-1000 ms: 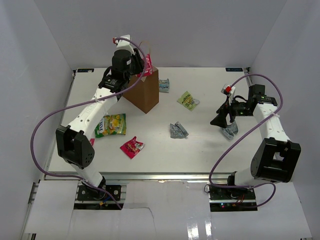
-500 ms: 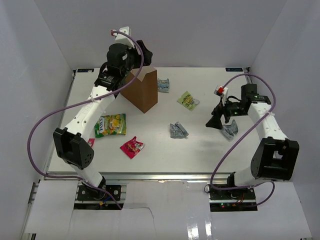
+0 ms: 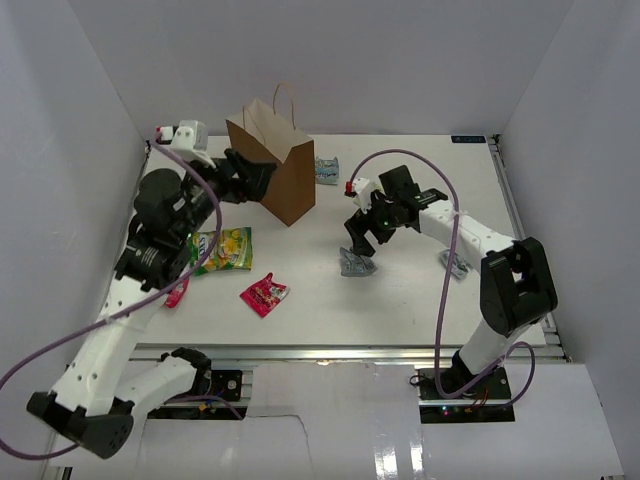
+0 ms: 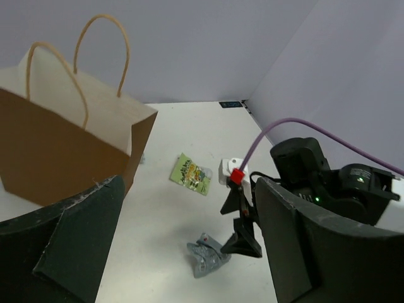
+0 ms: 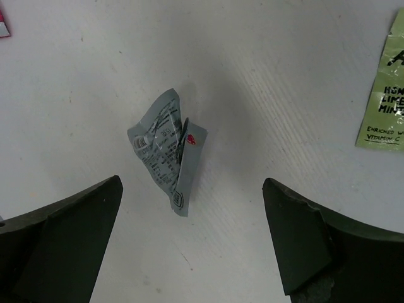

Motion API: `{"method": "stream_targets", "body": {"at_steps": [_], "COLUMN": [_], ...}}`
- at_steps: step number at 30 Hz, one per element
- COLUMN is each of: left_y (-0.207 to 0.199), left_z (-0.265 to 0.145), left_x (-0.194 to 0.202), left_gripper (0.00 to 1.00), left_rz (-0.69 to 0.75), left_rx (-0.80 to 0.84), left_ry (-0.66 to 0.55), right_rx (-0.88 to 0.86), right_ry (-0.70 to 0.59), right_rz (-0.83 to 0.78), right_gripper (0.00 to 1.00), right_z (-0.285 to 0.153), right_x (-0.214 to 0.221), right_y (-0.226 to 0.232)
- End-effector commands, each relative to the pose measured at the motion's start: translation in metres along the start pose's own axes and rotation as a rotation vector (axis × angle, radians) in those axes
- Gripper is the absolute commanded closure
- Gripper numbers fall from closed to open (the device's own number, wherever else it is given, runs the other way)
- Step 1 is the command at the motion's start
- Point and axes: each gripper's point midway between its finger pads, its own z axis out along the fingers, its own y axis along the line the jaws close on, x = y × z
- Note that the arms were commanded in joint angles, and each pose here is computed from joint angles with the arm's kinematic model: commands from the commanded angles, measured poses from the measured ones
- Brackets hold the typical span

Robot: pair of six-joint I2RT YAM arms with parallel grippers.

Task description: Place the snacks into the paper bag

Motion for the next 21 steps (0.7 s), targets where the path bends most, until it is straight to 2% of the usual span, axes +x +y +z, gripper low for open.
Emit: {"method": "stream_targets", "body": {"at_steps": [1,3,5,10,13,16,17,18,19,21], "left_y": [0.018,0.031,0.032,0.045,0.048,0.051,0.055,0.057,0.063,0.068], "left_z": [-0.04,-0.054,-0.072,-0.089,-0.09,-0.088,-0.088,-0.089,-0.089,-0.092], "left_x": [0.024,0.044,0.047,0.08,0.098,0.115,0.128,0.137,0.152,0.168], "left_gripper": [0.05,0.05,0.05,0.05,0.05,0.05,0.05,0.05,0.05,0.05], "left_rz": [-0.046,-0.068,-0.095,-0.135,-0.154,-0.168,-0.171,-0.175,-0.179,-0.193], "left_rx": [-0.096,-0.155,-0.168,-0.219,-0.221,-0.224,-0.228,-0.236,-0.253,-0.271], "left_ry": [0.035,0.065,0.053,0.111,0.15,0.193,0.223,0.247,0.284,0.324], "right_rx": [0.073,0.071,0.066,0.049,0.042,0.021,0.016,0.004,-0.002,-0.017], "right_ry": [-0.014,0.024,0.054,0.091,0.123,0.143,0.149,0.15,0.151,0.139], "right_rz": [0.072,0.102,0.127,0.168,0.189,0.202,0.205,0.208,0.212,0.208], "right_gripper": [0.02,0.0,0.01,0.11,0.21,0.37,0.51,0.58,0.71,0.79], "right_z": [0.016,0.028,0.038,0.052,0.061,0.068,0.069,0.071,0.07,0.068], "right_x": [-0.013,-0.003,0.004,0.014,0.025,0.033,0.034,0.035,0.035,0.031], "right_y": [0.002,0.003,0.001,0.002,0.004,0.008,0.009,0.011,0.012,0.015]}}
